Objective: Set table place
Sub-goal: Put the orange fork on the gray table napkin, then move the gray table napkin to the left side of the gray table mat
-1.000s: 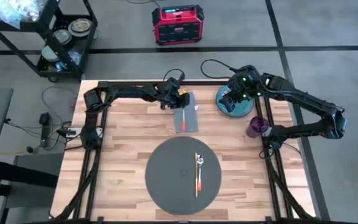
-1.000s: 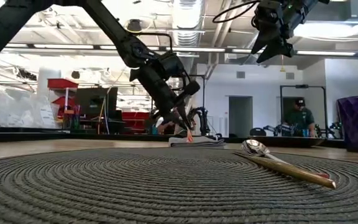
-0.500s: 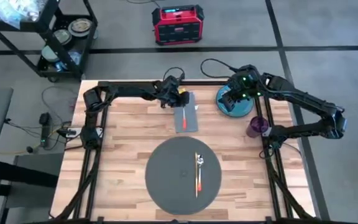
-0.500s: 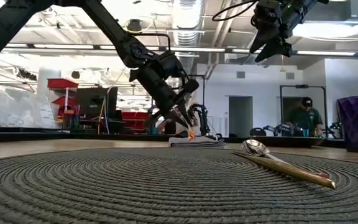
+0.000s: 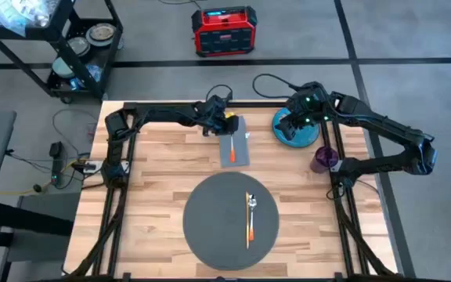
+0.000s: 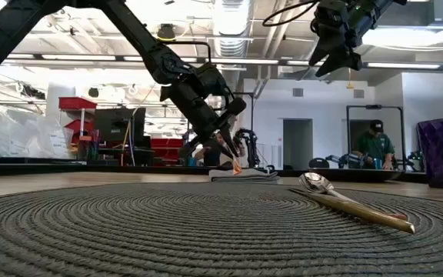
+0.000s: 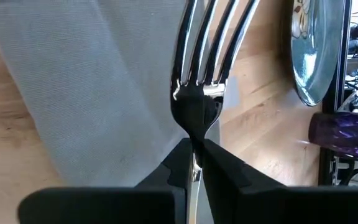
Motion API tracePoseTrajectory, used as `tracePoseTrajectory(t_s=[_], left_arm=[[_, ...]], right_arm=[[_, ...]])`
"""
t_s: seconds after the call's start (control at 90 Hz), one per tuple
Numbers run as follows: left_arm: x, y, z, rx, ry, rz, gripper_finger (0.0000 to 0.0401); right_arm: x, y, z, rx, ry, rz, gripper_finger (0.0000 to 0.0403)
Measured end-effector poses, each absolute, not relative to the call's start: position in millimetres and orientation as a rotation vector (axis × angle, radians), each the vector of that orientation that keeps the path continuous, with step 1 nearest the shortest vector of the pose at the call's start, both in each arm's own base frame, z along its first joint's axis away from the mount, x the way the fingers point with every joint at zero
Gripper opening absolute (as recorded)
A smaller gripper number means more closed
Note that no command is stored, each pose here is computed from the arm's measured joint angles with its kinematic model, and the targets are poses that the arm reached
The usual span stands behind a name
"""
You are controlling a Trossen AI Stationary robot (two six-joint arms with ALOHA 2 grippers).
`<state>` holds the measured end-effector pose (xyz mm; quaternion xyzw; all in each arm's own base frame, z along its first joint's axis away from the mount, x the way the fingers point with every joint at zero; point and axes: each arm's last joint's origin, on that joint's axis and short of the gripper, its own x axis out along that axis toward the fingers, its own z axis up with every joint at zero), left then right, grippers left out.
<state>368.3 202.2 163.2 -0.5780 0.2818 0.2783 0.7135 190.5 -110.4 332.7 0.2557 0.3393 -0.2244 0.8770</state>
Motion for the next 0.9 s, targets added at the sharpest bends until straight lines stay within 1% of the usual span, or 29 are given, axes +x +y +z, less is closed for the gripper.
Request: tracePoseTrajectory(t_s=[0.433, 0.667, 0.767, 0.844, 0.9], left_arm=[[368, 202, 163, -1.279, 0.624, 0.616, 0.0032], [369, 202, 163, -1.261, 0.631, 0.601, 0.0034], [371, 194, 163, -1.247, 0.691, 0.514, 0.0028], [371, 179, 159, -1.201, 0.792, 0.476, 0.0010], [370, 168, 155, -1.165, 0.878, 0.468, 0.0004]], right_arm=[[191, -110, 333, 0.533, 0.708, -0.468, 0.0179], [191, -110, 333, 0.533, 0.708, -0.468, 0.0179], [190, -110, 333, 0.532, 0.709, -0.468, 0.0179], [190, -110, 333, 0.532, 0.710, -0.468, 0.0179], [190, -110, 333, 0.532, 0.710, -0.468, 0.0179]])
